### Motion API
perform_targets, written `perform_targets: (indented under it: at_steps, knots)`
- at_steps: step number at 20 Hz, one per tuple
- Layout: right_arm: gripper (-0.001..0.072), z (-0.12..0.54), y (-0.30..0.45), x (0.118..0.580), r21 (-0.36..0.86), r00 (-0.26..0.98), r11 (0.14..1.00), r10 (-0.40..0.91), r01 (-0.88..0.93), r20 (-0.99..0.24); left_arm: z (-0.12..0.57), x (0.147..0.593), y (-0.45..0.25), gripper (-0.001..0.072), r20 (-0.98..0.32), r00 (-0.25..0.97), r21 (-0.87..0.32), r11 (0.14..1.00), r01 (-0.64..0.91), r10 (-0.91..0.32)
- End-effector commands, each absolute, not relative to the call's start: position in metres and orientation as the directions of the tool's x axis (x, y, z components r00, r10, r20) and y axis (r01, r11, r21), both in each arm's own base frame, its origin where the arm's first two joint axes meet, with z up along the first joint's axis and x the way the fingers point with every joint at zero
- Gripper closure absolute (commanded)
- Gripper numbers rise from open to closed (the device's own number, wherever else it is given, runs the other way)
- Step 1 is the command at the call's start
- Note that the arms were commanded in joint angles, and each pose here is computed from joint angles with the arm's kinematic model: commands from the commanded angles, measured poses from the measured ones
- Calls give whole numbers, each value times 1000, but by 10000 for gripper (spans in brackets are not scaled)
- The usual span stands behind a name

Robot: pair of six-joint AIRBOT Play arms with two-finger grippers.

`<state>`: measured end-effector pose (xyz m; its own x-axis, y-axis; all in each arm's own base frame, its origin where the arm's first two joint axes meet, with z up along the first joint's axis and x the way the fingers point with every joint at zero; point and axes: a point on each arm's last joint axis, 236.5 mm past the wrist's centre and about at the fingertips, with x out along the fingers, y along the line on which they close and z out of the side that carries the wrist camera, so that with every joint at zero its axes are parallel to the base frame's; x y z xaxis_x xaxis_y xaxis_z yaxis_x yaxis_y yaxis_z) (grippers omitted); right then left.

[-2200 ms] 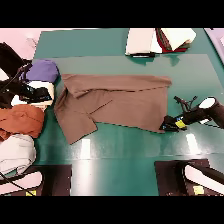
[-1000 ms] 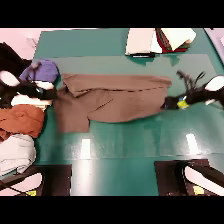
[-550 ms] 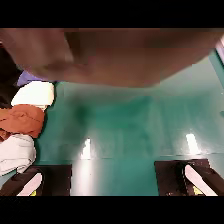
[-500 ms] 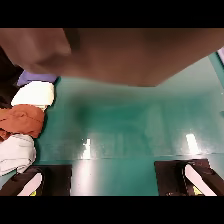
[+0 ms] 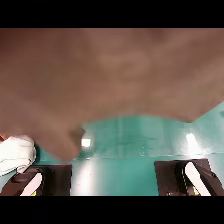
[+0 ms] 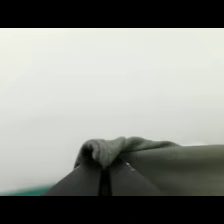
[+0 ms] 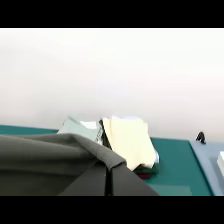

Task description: Fold the shirts.

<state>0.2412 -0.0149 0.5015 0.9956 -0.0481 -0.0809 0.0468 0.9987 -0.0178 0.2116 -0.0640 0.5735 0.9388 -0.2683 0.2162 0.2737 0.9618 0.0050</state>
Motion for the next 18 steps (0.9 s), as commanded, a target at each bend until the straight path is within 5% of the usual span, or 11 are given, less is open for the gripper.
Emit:
perform_targets:
  at_steps: [1, 4, 8, 12, 18]
  knots:
    - [700, 435, -20, 287, 76, 956, 997, 52, -31, -290, 477, 295, -62, 681, -95, 955, -83, 958, 273, -280]
    - [700, 339, -21, 348, 212, 834, 975, 173, -69, -524, 337, 376, -68, 681, -447, 831, -219, 941, 257, -331]
    - [700, 186, -39, 400, 181, 555, 983, 139, 22, -820, 165, 435, -72, 681, -723, 580, -350, 923, 162, -376]
    - [700, 79, -27, 440, 211, 349, 977, 190, 22, -918, 71, 481, -68, 681, -785, 494, -390, 918, 75, -374]
    - [700, 59, -29, 498, 262, 378, 965, 237, 16, -895, 59, 517, -59, 681, -738, 580, -388, 920, 51, -343]
